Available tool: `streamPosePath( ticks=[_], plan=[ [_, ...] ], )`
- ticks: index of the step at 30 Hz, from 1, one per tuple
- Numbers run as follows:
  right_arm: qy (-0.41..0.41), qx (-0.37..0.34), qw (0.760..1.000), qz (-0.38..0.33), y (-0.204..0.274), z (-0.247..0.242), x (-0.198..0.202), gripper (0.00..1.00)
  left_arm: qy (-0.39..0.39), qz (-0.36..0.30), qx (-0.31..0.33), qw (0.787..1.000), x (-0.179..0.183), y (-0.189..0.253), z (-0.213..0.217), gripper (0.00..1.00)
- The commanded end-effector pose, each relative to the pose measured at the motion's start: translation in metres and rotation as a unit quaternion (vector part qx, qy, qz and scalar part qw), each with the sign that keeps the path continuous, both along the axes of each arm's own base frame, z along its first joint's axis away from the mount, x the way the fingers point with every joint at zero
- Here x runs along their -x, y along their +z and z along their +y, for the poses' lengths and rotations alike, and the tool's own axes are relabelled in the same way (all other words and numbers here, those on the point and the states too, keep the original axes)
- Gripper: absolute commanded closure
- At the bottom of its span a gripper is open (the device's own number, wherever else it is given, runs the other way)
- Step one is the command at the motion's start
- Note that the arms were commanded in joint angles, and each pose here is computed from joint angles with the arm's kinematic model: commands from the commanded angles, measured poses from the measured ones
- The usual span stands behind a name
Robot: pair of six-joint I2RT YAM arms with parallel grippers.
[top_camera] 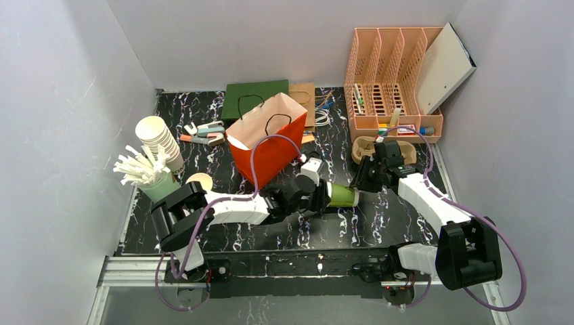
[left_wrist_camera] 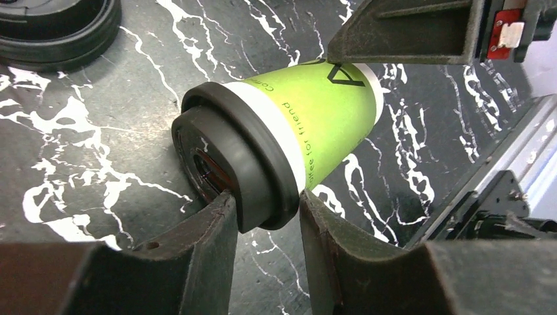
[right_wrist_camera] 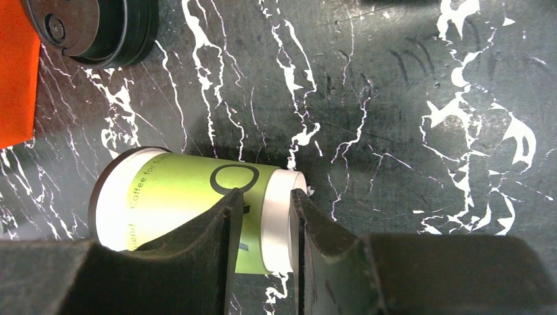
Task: Pack the takeout coffee
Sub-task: Adjust the coffee cup at the center of the board.
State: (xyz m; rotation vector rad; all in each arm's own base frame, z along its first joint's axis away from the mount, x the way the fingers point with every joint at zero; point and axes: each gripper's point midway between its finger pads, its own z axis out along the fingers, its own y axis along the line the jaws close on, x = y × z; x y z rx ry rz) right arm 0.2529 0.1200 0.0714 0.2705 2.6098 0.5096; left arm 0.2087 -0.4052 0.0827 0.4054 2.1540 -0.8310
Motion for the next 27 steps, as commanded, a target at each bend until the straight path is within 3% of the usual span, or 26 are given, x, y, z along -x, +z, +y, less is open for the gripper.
streamPosePath(
  ticks=[1, 14, 18, 23, 27],
  plan=[
    [0.041, -0.074, 0.996, 0.020, 0.010, 0.028, 0.018, 0.59, 0.000, -0.063, 0.001, 0.998, -0.016, 0.054, -0.004, 0.66],
    [0.063, -0.161, 0.985, 0.027, 0.020, 0.059, 0.014, 0.48, -0.105, -0.132, -0.108, 0.980, -0.003, 0.107, 0.000, 0.68],
    [0.052, -0.161, 0.985, 0.015, 0.023, 0.059, 0.009, 0.39, -0.129, -0.149, -0.142, 0.970, 0.003, 0.109, 0.000, 0.69],
    [0.050, -0.133, 0.990, -0.010, 0.026, 0.051, 0.003, 0.33, -0.140, -0.198, -0.212, 0.946, 0.001, 0.105, 0.011, 0.69],
    [0.042, -0.099, 0.994, -0.033, 0.028, 0.040, -0.002, 0.31, -0.139, -0.247, -0.286, 0.916, -0.007, 0.099, 0.024, 0.69]
  ],
)
